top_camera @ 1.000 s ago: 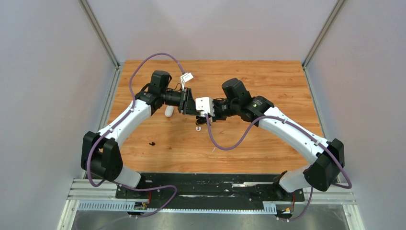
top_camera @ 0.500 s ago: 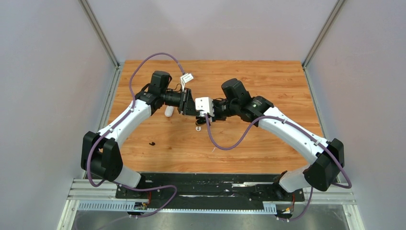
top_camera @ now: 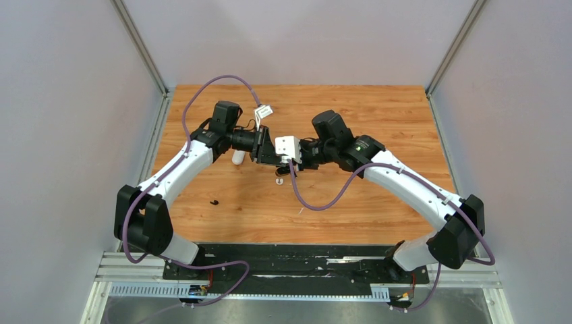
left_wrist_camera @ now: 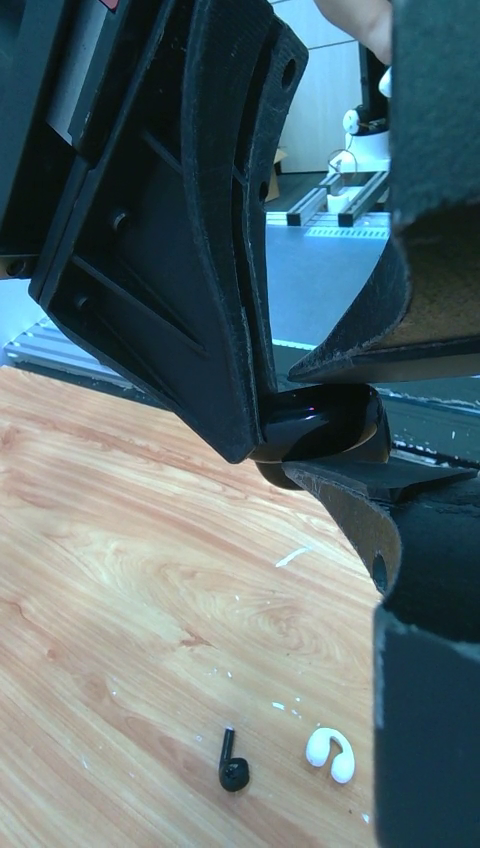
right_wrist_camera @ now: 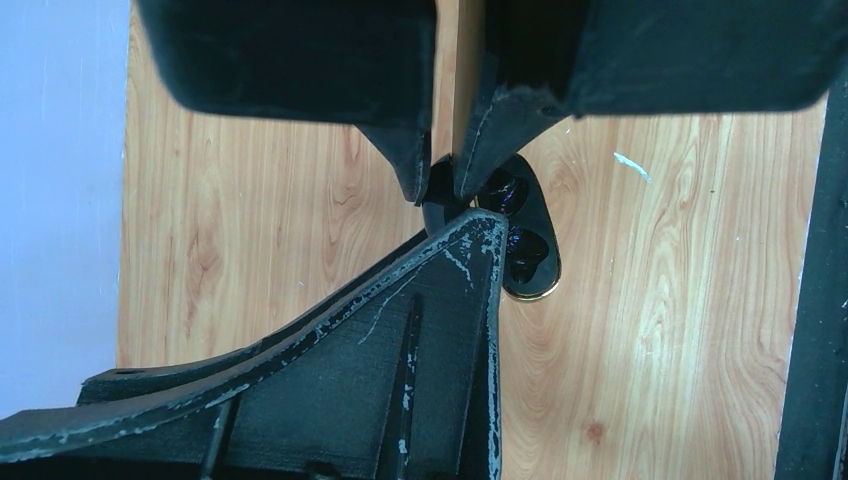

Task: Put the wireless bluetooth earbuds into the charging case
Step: Open the charging case at the center of the board.

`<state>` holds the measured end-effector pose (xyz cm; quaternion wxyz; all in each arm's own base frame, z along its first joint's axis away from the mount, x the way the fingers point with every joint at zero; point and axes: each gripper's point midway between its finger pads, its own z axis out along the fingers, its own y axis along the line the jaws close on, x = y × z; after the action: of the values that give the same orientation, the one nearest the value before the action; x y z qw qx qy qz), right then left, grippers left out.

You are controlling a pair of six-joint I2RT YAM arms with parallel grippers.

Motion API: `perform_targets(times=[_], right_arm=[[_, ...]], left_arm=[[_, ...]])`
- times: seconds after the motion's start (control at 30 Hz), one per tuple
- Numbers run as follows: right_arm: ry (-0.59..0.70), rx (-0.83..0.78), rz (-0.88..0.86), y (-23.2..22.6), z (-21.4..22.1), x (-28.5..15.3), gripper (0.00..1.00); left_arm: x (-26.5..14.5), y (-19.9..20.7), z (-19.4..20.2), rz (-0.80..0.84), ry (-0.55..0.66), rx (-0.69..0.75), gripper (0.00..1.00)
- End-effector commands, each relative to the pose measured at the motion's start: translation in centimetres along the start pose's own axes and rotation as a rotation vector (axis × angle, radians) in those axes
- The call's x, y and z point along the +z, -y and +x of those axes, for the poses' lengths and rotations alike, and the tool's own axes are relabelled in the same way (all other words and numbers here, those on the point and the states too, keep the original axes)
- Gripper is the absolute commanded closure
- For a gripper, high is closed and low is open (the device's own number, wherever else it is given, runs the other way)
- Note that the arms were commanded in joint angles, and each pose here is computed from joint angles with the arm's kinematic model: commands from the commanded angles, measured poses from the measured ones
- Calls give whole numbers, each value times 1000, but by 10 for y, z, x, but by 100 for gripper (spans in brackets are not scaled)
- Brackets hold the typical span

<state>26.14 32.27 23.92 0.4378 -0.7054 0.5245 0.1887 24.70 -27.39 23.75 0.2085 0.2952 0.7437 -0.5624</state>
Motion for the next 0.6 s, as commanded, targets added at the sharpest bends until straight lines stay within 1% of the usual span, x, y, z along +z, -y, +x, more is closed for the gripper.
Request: perform_targets(times=[0.0, 0.13, 0.27, 0.33, 0.4, 0.43, 0.47, 0.5, 0.53, 0.57], right_arm=[[58, -38, 36, 12, -20, -2, 100], [57, -65, 32, 8, -21, -2, 100], [56, -59, 31, 8, -21, -1, 100], [54, -57, 32, 8, -20, -1, 100], [55, -58, 32, 8, -21, 0, 100], [56, -58, 31, 8, -20, 0, 100], [57, -58, 32, 8, -21, 0, 100], [58, -57, 31, 8, -21, 0, 100], [59, -55, 28, 7, -21, 0, 100], [60, -50, 29, 7, -21, 0, 97]], left_arm=[[-1, 7, -12, 15, 18, 43, 64], [0, 9, -17, 29, 30, 26, 58], [1, 7, -17, 34, 26, 19, 58], [2, 7, -15, 38, 21, 10, 60], [2, 7, -14, 43, 21, 10, 66], [2, 7, -14, 43, 21, 12, 72], [2, 7, -13, 43, 20, 12, 75], [2, 6, -13, 43, 20, 13, 82], [2, 6, -12, 43, 20, 14, 87], [2, 6, -12, 43, 20, 17, 96]])
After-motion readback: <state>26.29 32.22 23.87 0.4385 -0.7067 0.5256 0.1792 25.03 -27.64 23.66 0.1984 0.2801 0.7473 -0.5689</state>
